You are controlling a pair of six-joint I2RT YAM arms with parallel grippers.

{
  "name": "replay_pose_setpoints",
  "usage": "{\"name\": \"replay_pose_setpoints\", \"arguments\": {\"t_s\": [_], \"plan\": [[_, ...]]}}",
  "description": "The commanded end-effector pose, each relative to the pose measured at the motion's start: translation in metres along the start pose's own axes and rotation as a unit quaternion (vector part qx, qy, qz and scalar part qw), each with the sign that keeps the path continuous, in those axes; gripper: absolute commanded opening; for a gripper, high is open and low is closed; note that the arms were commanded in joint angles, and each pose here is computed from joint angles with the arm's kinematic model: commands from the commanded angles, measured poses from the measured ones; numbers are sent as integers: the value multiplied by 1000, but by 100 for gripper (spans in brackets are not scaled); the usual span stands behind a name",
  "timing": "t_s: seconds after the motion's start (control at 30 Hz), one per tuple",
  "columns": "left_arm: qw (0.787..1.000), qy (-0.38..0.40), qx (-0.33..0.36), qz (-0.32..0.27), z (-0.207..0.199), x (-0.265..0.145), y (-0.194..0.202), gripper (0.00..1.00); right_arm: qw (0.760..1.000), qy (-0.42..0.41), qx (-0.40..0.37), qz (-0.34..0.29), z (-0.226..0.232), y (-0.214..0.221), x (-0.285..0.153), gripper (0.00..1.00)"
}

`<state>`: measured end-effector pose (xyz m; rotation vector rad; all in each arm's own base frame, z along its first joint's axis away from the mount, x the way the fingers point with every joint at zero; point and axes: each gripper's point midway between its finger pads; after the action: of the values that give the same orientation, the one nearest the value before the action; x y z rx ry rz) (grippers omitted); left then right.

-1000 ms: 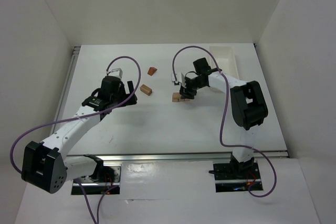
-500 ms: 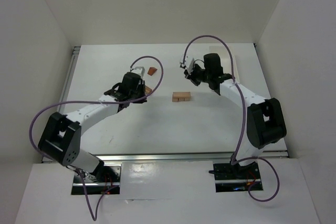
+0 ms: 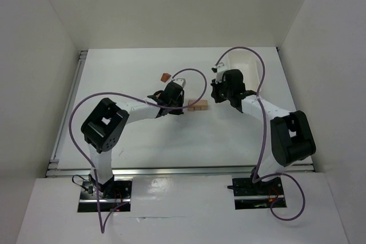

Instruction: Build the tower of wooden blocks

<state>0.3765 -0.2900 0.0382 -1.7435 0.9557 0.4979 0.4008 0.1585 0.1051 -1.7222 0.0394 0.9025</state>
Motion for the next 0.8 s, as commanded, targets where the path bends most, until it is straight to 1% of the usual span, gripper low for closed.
{"name": "replay_pose_setpoints", "arguments": {"t_s": [0.0,0.07,0.17,0.23,0.4,0.43,0.77], "plan": [[999,21,-19,-39,-16,3,-29,0,999,16,48,-19,-3,-10,-5,0],[999,11,-25,-34,-11,9,-24,0,998,21,57,-11,-4,-5,-2,0],[999,16,-31,-40,-13,13,-25,0,997,14,74,1,0,4,0,0],[999,15,-35,-31,-11,21,-18,0,996,18,81,16,0,14,2,0],[999,20,-32,-34,-16,24,-18,0,996,13,82,20,3,19,2,0],[999,20,-32,-34,-16,24,-18,0,996,16,83,30,3,25,1,0],[999,26,-33,-28,-20,30,-11,0,996,5,88,28,7,24,1,0]]}}
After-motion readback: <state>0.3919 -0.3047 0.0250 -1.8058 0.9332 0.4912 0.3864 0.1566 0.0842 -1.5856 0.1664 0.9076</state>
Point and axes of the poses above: each gripper's point midway between its finger pads, its own x axis out along the fingers, its own z axis along the line the jaws close on, y = z × x, and after that the axes turned 10 degrees about -x, right-handed
